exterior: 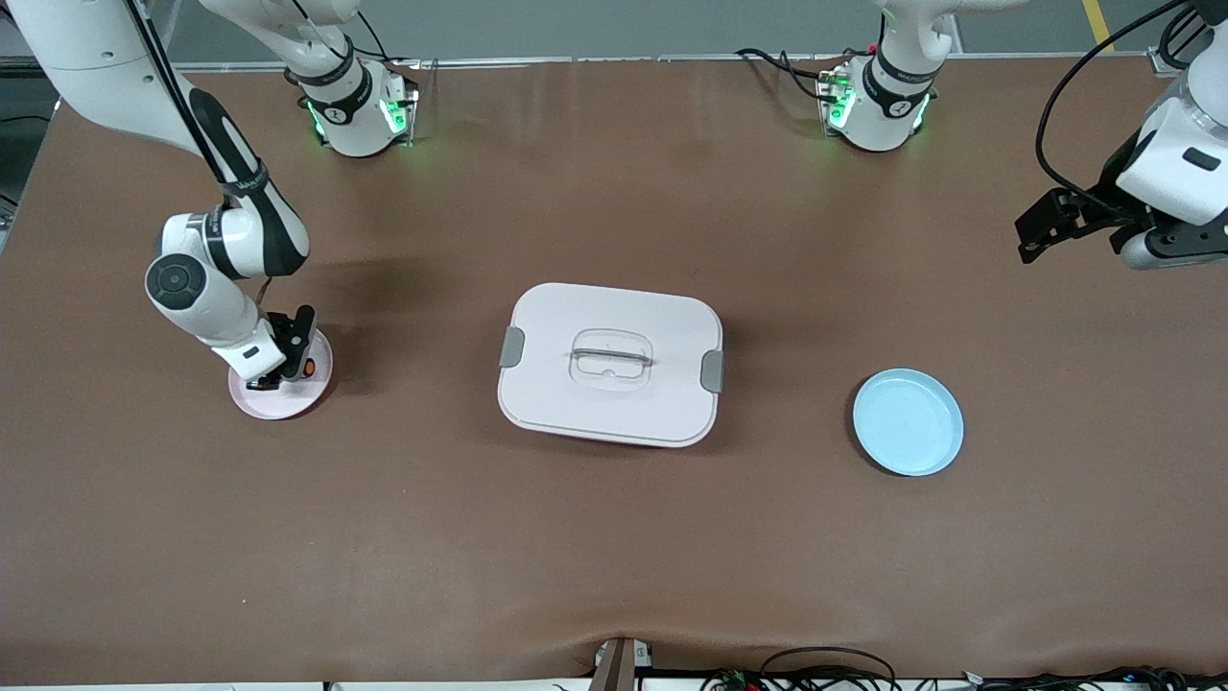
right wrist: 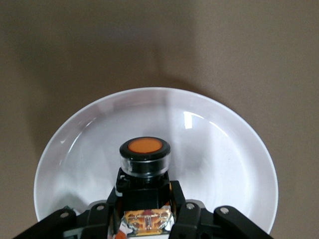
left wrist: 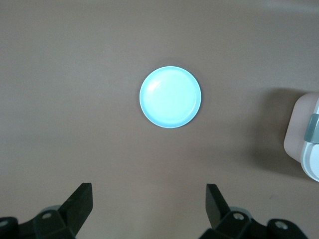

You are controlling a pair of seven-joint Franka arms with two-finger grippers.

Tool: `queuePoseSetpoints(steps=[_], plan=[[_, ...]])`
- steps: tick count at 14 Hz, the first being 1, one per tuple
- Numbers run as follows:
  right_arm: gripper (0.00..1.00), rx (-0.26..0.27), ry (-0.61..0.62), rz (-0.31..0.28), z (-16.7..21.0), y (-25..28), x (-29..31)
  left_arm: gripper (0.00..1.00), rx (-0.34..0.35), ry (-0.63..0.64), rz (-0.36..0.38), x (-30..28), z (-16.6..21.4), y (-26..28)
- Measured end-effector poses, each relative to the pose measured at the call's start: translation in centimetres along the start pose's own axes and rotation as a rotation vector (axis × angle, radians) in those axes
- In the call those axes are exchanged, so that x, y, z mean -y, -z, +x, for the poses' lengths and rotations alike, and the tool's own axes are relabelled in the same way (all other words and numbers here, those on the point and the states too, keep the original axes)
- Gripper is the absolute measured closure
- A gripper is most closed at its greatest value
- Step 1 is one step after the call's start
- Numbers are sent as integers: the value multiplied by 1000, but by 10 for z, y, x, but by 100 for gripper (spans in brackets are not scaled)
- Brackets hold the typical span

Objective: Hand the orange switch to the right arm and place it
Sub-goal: 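Lower the switch onto the white plate and open the right gripper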

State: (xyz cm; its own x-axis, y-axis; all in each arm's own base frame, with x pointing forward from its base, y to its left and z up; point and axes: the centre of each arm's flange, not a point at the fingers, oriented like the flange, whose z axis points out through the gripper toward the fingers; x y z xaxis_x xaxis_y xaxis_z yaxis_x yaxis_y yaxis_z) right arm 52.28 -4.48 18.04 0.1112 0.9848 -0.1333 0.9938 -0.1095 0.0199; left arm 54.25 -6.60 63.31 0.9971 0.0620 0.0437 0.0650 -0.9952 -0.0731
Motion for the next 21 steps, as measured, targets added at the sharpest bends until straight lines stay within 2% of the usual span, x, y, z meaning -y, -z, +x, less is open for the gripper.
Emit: queuePoseSetpoints(steps=[4,6,10,12,14,18,21], plan=[[59,0,1,-4,0,1,-1,0,2,-2,0,-1,0,-1],[44,0,2,-11,0,3,-3,0,2,-3,0,-2,0,-2],[4,5,1,-35,-2,18,-12,0,3,-3,0,-2,0,-2],[0,22,-15,-20,-7,33,-14,0,3,-3,0,-2,0,-2],[0,50,-131,23,-13,48,-15,0,3,-3,0,-2,0,-2],[0,100,-524,63,-16,69,-15,0,3,-3,0,-2,0,-2],[0,95,-812,85,-17,79,-19,0,3,-3,0,-2,0,-2]])
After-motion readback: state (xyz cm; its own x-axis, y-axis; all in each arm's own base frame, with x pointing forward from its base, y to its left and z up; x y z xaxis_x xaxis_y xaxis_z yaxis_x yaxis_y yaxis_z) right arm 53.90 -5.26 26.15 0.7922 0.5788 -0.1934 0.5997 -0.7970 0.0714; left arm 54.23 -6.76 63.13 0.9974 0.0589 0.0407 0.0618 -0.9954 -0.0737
